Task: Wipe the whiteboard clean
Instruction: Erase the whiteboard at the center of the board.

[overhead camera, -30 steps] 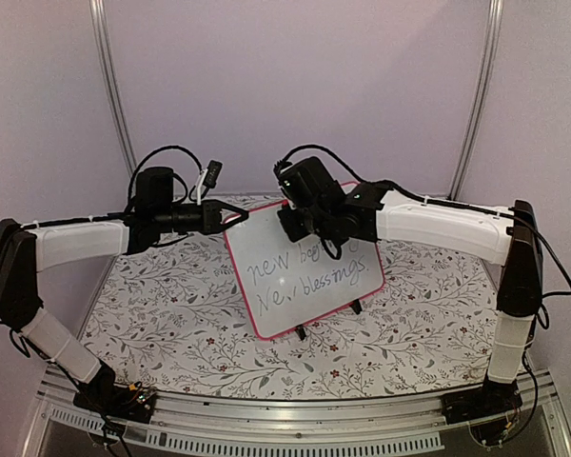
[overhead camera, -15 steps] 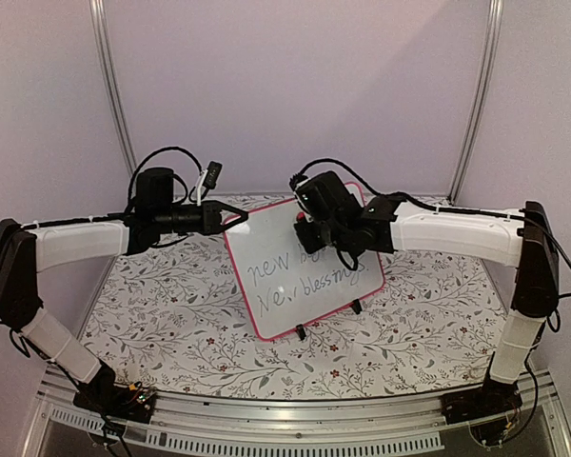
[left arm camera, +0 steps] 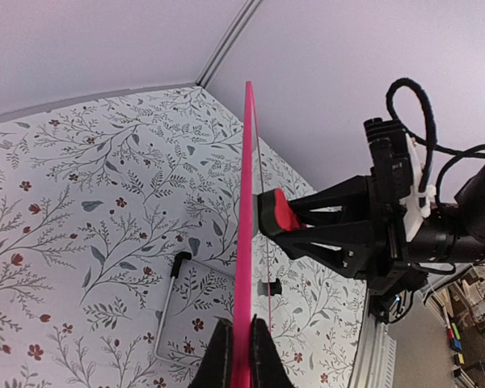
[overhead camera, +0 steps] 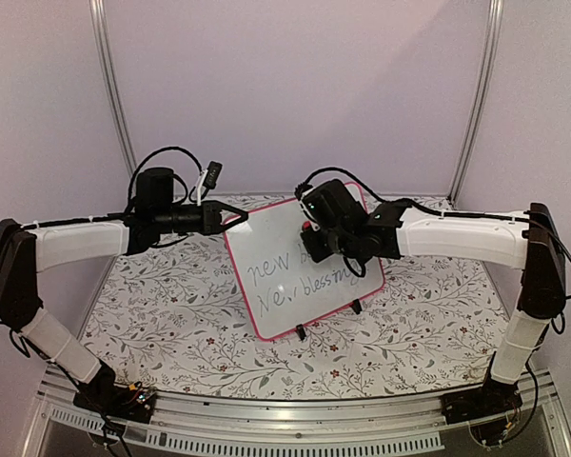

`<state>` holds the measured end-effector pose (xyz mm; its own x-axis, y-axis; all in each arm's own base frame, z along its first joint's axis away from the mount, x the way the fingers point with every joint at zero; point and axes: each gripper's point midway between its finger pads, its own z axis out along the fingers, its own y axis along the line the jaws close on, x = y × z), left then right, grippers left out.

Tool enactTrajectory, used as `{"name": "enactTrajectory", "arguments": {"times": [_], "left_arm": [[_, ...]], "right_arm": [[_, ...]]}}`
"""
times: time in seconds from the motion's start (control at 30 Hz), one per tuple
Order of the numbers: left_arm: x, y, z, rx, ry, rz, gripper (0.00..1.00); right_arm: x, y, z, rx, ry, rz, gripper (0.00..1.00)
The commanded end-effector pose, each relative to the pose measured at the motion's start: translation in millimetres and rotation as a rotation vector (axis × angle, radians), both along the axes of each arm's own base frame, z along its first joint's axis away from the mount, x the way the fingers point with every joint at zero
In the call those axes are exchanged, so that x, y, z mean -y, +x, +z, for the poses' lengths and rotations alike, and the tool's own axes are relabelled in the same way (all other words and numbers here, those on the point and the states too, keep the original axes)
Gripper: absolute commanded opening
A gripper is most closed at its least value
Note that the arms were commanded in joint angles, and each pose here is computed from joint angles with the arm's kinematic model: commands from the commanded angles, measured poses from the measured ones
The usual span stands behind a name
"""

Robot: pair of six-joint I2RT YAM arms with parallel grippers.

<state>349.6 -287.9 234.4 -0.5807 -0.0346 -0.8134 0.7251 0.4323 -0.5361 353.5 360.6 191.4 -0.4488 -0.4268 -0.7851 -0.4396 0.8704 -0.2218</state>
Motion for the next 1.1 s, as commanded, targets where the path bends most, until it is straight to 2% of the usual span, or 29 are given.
{"name": "enactTrajectory", "arguments": {"times": [0.0,0.17,0.43,0.57,0.73,1.07], "left_arm": [[10.4,-18.9,38.9,0.170,-0.049,-0.086,0.00],[10.6,-18.7,38.6,0.169,-0.048,-0.086,0.00],[10.6,-18.1,37.6,0.165,-0.048,-0.083,0.00],[10.4,-18.2,37.7,0.164,-0.047,-0.082,0.00],[9.8,-17.4,38.5,0.165,-0.047,-0.078,0.00],[9.5,-17.2,39.4,0.165,-0.049,-0.080,0.00]], "right_arm": [[16.2,-6.0,-26.9,-0.071,-0.061,-0.004,0.00],[19.1,-6.9,-22.7,-0.065,-0.051,-0.013,0.00],[12.4,8.1,61.7,0.093,0.055,-0.022,0.00],[7.3,18.7,79.3,0.130,0.056,-0.018,0.00],[-1.6,25.3,74.5,0.125,0.044,-0.007,0.00],[1.4,18.5,21.6,0.031,0.000,-0.009,0.00]]}}
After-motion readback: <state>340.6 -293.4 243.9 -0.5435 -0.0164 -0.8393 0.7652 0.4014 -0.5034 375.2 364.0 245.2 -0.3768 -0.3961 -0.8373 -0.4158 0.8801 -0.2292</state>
